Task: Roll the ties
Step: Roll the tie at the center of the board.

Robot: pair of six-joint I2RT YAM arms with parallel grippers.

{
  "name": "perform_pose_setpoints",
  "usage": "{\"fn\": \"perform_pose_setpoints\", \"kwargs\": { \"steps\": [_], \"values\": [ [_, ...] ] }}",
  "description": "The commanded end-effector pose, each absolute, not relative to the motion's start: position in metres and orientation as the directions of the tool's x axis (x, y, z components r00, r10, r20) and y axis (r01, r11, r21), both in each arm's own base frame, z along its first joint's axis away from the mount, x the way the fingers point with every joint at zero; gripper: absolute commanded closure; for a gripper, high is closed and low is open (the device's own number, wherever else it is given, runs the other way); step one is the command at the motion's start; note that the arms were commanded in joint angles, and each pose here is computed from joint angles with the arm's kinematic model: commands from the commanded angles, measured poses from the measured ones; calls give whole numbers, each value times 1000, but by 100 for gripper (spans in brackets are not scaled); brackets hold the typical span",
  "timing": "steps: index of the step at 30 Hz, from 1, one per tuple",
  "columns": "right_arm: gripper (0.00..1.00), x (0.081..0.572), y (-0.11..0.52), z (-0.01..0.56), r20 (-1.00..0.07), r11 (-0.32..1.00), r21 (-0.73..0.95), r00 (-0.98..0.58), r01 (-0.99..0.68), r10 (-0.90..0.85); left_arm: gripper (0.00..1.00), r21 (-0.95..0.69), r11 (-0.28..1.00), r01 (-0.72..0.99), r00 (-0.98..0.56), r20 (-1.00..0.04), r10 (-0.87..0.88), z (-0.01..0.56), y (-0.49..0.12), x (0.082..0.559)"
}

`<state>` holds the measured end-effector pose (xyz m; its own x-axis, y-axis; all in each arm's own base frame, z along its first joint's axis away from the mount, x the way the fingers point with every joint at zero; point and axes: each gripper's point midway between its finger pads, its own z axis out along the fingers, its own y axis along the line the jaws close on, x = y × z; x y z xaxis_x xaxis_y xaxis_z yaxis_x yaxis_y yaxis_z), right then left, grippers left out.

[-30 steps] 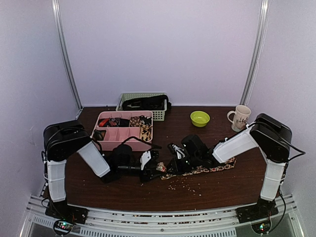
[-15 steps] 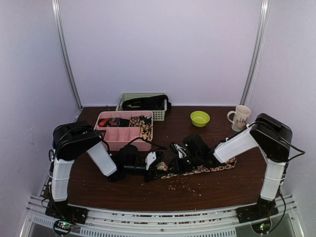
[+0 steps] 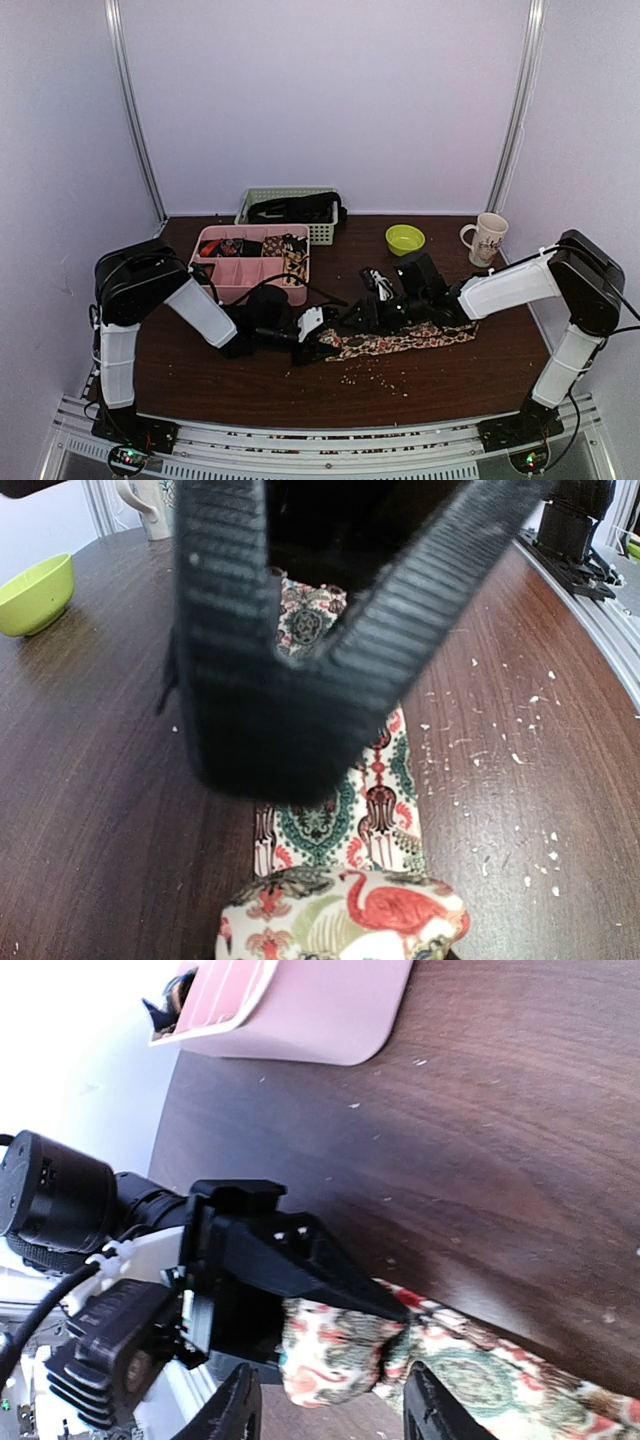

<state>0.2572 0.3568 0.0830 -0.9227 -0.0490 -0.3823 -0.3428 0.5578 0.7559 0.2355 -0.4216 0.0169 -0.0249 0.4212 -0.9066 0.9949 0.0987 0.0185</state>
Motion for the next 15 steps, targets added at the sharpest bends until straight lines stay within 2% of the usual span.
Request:
{"fn": "perform_pose_setpoints", "kwargs": {
  "steps": [1, 12, 13, 15],
  "values": [
    [50, 251, 371, 81, -340, 540, 775, -937, -328, -81, 63, -104, 154, 982, -181, -730, 659, -64, -373, 216],
    [64, 248, 384, 56, -303, 571, 758, -946, -315, -119, 62, -99, 147, 984, -171, -738, 653, -60, -376, 218],
    [67, 249, 384, 55, -304, 575, 755, -945, -316, -120, 62, -100, 144, 985, -170, -738, 653, -60, -376, 217],
    [82, 249, 382, 52, -306, 583, 748, -944, -318, -124, 62, -97, 143, 985, -168, -738, 654, -60, -376, 218]
  ]
}}
